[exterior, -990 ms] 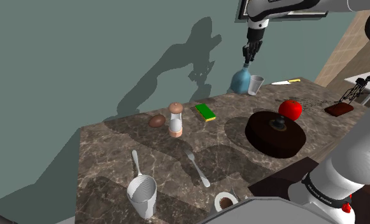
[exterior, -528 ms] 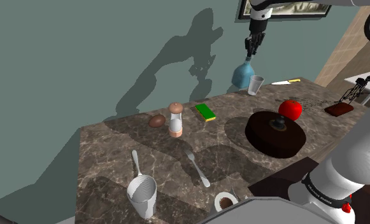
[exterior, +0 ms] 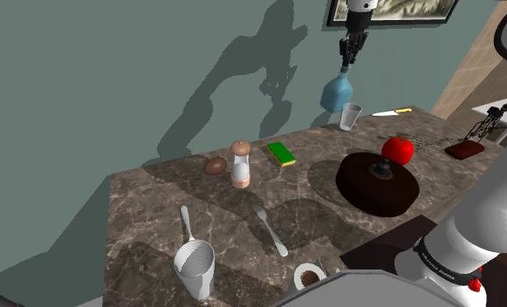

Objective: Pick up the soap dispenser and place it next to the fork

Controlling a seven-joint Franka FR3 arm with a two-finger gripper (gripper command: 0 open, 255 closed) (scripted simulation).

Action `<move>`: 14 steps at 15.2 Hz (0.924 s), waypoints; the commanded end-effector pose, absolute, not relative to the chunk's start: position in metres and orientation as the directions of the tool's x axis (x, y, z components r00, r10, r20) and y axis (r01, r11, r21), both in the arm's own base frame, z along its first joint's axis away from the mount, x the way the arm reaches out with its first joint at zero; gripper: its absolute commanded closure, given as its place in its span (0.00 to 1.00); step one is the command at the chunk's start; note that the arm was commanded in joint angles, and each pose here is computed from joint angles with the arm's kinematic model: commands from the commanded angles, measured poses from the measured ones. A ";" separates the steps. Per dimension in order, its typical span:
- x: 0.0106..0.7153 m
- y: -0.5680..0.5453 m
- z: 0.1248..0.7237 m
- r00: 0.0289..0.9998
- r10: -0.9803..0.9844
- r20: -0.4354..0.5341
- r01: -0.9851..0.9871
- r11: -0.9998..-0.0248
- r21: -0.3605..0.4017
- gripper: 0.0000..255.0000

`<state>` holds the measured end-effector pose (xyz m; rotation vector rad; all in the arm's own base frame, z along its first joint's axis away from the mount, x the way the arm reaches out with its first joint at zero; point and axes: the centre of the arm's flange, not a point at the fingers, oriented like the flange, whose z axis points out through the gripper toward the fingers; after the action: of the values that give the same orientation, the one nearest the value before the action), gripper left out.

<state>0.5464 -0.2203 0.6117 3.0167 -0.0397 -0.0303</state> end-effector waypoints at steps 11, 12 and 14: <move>0.547 -0.220 0.674 0.999 -0.028 -0.018 -0.025 -0.992 0.124 1.00; 0.547 -0.220 0.680 0.999 -0.028 -0.018 -0.025 -0.992 0.124 1.00; 0.547 -0.220 0.690 0.999 -0.028 -0.018 -0.025 -0.992 0.124 1.00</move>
<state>0.5462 -0.2202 0.6847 3.0167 -0.0400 -0.0302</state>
